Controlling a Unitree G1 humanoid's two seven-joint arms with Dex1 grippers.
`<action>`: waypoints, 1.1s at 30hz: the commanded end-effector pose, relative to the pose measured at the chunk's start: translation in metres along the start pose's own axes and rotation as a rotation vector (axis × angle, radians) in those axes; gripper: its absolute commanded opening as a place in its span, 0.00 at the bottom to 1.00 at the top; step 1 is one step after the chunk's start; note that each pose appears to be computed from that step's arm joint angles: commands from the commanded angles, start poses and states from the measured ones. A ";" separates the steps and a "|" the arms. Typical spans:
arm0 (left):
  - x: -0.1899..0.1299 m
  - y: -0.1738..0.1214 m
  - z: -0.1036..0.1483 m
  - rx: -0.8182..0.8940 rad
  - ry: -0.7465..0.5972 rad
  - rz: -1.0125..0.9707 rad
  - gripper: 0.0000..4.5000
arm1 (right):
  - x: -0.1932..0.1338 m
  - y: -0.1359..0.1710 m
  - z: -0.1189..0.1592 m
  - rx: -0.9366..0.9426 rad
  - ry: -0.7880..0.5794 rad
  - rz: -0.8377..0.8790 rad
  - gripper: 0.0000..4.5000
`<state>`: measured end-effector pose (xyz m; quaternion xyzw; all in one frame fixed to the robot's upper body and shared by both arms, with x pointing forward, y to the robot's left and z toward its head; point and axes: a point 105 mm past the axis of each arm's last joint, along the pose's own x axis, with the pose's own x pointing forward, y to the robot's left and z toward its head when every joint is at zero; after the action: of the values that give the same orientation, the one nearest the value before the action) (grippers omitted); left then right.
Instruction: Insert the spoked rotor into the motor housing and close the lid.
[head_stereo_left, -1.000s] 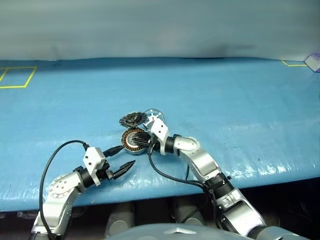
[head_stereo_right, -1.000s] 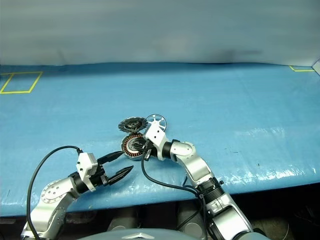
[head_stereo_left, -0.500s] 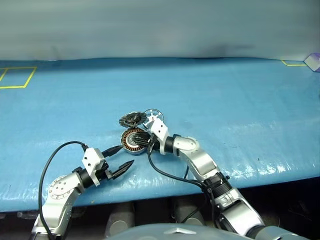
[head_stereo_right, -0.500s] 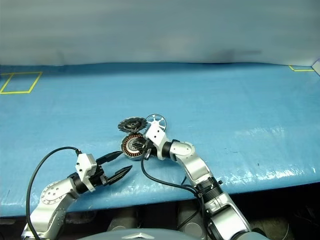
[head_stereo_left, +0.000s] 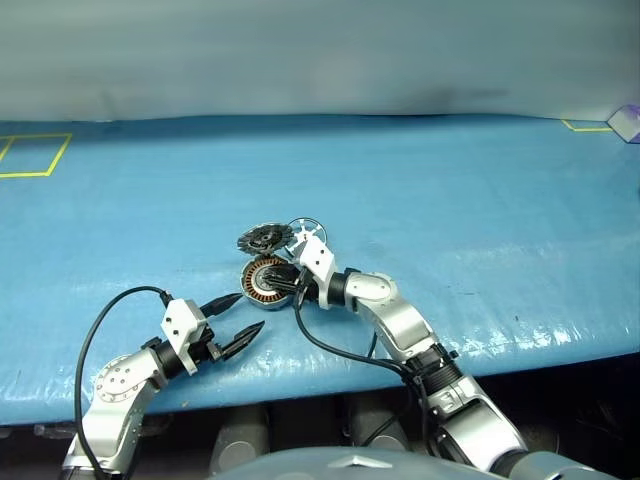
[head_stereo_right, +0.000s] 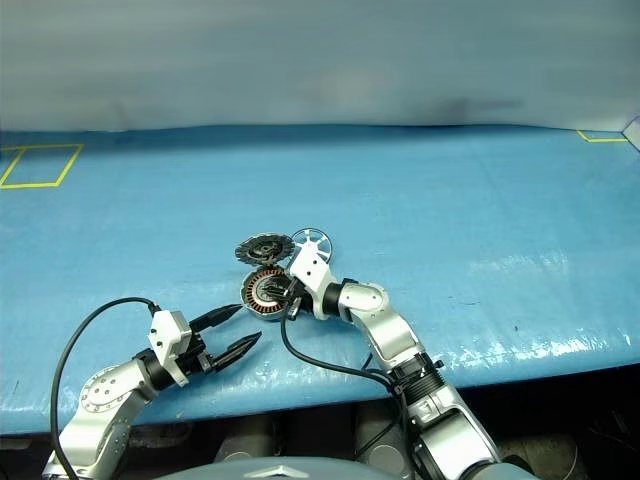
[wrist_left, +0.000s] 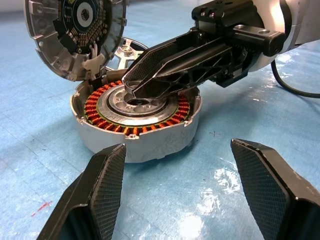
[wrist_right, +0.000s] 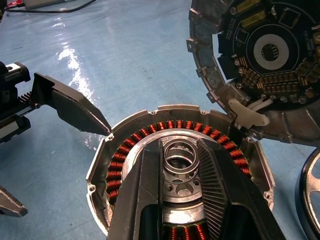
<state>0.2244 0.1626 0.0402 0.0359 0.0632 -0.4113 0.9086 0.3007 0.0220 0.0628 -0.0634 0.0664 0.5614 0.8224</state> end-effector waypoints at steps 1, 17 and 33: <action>0.000 0.003 0.005 0.025 -0.022 0.016 0.82 | 0.003 0.002 0.013 -0.027 -0.042 0.018 0.15; -0.002 0.005 0.004 0.038 -0.019 0.040 0.82 | 0.005 0.003 0.012 -0.025 -0.044 0.023 0.15; 0.000 0.006 0.004 0.052 -0.013 0.046 0.82 | 0.004 0.004 0.013 -0.030 -0.048 0.025 0.15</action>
<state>0.2273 0.1665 0.0370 0.0519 0.0650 -0.3935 0.9156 0.2996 0.0252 0.0627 -0.0635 0.0619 0.5655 0.8200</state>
